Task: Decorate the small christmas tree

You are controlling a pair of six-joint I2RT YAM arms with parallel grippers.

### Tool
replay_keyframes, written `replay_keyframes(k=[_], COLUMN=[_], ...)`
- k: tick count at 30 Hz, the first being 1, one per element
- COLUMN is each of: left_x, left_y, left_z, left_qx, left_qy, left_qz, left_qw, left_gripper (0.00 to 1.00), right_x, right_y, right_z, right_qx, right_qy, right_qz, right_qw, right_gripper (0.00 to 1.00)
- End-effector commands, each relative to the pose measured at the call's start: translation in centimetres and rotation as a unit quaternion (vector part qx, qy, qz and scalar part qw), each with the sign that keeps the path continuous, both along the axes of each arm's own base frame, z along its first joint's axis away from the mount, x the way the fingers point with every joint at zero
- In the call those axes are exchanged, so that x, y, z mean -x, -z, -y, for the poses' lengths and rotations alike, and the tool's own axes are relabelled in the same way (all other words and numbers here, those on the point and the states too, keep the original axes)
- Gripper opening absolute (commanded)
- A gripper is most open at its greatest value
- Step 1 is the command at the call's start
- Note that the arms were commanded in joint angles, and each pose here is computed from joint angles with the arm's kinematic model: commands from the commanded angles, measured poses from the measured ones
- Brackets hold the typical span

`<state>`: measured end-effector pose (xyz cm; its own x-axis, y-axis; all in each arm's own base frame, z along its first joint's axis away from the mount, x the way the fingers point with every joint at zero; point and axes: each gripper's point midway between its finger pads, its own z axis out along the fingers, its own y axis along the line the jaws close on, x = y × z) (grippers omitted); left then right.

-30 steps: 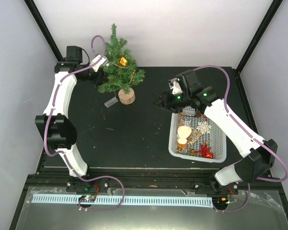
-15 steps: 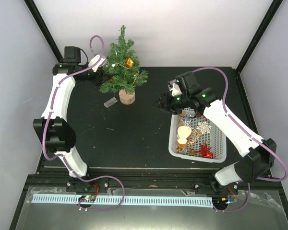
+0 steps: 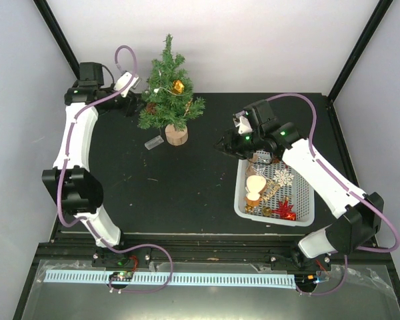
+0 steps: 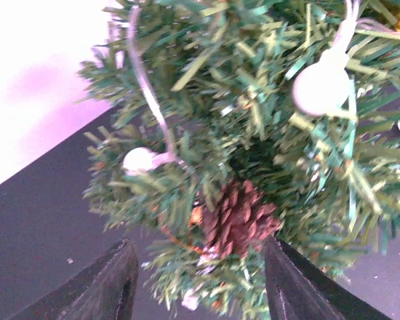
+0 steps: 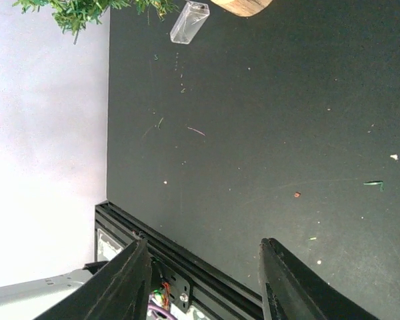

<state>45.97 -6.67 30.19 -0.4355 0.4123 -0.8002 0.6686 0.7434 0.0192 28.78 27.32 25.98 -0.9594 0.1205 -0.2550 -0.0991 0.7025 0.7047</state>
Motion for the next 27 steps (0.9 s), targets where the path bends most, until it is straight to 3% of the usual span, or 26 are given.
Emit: replay_keyframes(k=[1, 5, 11, 22, 25, 27], left_x=[1.7, 2.6, 2.9, 0.4, 0.4, 0.6], left_y=[-2.9, -0.1, 2.0, 1.4, 1.1, 0.4], left_z=[-1.8, -2.2, -1.0, 0.8, 0.7, 0.0], left_qx=[-0.002, -0.018, 0.000, 0.022, 0.018, 0.007], left_qy=[-0.021, -0.018, 0.002, 0.002, -0.005, -0.020], left_qz=[0.024, 0.001, -0.024, -0.023, -0.024, -0.013], left_qw=[0.999, 1.000, 1.000, 1.000, 1.000, 1.000], left_gripper=[0.50, 0.44, 0.44, 0.50, 0.50, 0.50], right_x=[-0.2, -0.4, 0.3, 0.5, 0.5, 0.9], right_y=[0.2, 1.1, 4.8, 5.0, 5.6, 7.1], right_z=[0.3, 0.7, 1.8, 2.5, 4.5, 7.7], right_qx=[0.007, 0.027, 0.086, 0.093, 0.143, 0.214], right_qy=[0.002, 0.011, 0.012, 0.021, 0.045, 0.077], right_qz=[0.011, 0.002, -0.054, -0.044, -0.045, -0.069], right_qw=[1.000, 1.000, 0.995, 0.994, 0.988, 0.971], right_gripper=[0.42, 0.35, 0.25, 0.25, 0.26, 0.31])
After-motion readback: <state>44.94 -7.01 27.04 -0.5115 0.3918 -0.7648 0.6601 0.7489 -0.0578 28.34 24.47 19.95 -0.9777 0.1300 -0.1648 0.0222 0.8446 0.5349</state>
